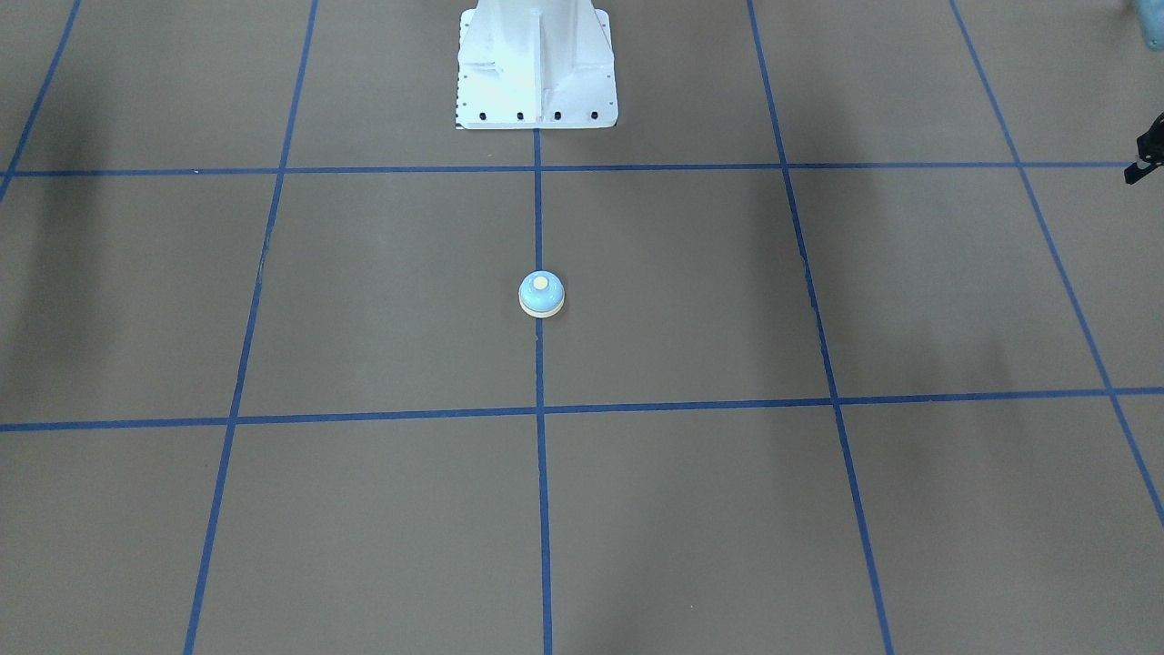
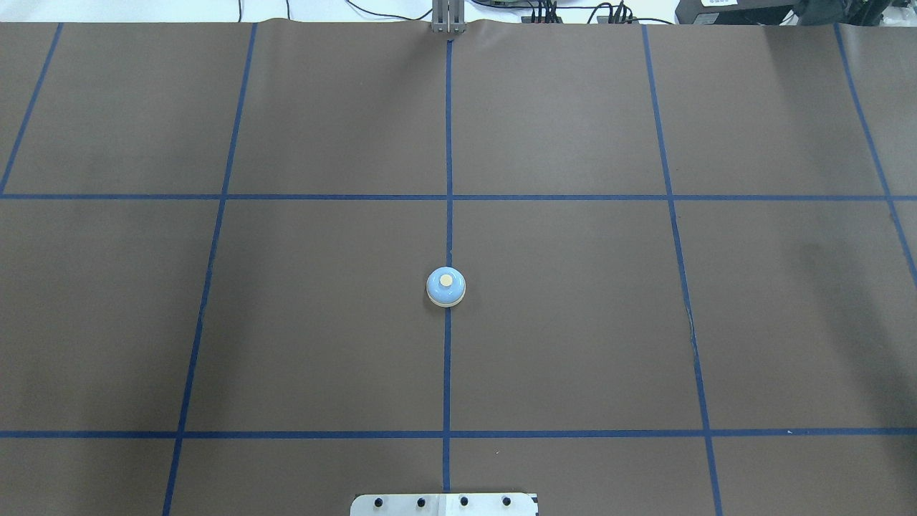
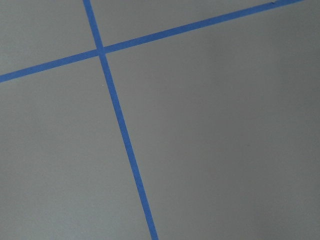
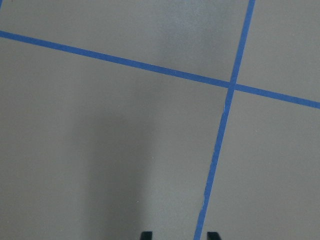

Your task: Place and press bell with both arms

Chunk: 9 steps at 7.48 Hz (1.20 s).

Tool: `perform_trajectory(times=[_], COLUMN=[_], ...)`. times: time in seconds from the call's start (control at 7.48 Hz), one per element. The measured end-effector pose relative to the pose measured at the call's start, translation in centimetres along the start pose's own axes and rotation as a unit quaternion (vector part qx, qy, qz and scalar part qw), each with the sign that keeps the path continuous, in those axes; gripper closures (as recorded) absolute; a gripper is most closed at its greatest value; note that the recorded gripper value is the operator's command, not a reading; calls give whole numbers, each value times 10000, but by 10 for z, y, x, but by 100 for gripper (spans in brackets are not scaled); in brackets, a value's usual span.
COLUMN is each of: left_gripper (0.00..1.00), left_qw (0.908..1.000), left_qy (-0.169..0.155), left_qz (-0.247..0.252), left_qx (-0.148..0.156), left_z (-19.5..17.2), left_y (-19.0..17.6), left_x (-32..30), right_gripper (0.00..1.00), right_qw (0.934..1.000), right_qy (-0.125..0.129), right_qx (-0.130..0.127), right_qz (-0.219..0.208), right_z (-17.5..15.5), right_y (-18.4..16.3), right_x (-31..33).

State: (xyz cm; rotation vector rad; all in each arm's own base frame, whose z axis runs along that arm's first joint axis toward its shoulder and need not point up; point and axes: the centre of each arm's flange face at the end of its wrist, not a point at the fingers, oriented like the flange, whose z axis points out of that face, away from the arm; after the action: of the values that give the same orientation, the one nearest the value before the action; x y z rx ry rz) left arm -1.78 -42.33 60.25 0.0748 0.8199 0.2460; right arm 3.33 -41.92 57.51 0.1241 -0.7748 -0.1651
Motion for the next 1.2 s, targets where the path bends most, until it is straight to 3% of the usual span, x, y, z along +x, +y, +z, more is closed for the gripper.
perform_trajectory(times=[0.4, 1.2], left_gripper=[1, 1], left_qw=[9979, 9969], left_qy=[4, -60], left_qz=[-653, -782], left_qx=[34, 29], left_z=[-3, -4], left_y=[-10, -17], left_x=[-2, -4], right_gripper=[0, 0], right_qw=[10000, 10000], right_qy=[37, 14], right_qx=[18, 79], right_qz=[10, -25], right_z=[-2, -6], right_y=[2, -5], right_x=[2, -2])
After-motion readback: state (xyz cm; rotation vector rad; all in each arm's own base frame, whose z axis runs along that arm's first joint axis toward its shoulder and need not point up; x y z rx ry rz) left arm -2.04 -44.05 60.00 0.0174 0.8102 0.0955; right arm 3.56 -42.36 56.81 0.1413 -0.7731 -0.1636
